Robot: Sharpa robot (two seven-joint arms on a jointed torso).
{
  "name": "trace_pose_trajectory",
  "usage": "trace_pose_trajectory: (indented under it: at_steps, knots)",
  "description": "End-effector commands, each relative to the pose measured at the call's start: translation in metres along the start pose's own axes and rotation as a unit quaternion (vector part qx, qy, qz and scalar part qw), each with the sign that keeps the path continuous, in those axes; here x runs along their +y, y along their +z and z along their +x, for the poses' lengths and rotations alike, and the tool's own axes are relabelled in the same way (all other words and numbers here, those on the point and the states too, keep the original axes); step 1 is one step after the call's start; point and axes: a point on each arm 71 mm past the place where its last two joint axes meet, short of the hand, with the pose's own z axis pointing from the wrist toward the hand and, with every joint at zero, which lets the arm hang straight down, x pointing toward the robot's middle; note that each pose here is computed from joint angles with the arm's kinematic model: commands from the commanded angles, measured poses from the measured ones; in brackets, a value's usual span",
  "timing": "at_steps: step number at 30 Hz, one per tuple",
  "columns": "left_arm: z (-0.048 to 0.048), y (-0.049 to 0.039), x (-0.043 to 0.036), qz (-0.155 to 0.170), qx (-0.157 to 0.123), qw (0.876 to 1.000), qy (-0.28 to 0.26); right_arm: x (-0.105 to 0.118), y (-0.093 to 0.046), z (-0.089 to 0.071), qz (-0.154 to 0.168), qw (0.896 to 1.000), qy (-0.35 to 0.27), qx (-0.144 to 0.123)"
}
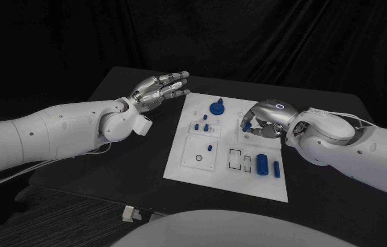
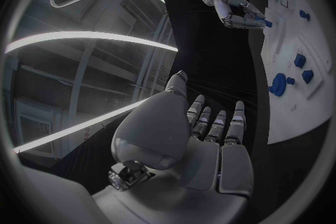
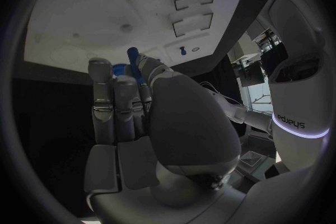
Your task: Assemble the parts on the task board
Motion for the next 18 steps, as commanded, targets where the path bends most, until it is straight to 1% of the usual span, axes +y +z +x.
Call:
trace_pose_trajectory:
  at_steps: [1,5,9,10,12,15,18]
  knots:
    - [0.0016,0.0009,-0.0001,0.005,0.004,1.0,-0.007,0.015,-0.001,-0.017,-0.018,0.999,-0.017,-0.03]
    - [0.002,0.0014,0.0004,0.006,0.004,1.0,-0.007,0.034,0.001,-0.025,-0.039,0.999,-0.016,-0.033]
    - [0.0026,0.0008,0.0022,0.006,0.005,1.0,-0.009,0.052,0.007,-0.023,-0.06,0.998,-0.01,-0.029]
    - [0.0027,0.0003,0.0032,0.005,0.005,1.0,-0.01,0.06,0.011,-0.02,-0.067,0.997,-0.007,-0.024]
    - [0.0029,-0.0002,0.0042,0.004,0.006,1.0,-0.011,0.067,0.016,-0.016,-0.075,0.997,-0.004,-0.016]
    - [0.0034,-0.0009,0.0057,0.003,0.006,1.0,-0.012,0.08,0.026,-0.006,-0.087,0.996,-0.001,0.003]
    - [0.0042,-0.0015,0.0067,0.002,0.006,1.0,-0.014,0.093,0.037,0.006,-0.101,0.995,-0.009,0.016]
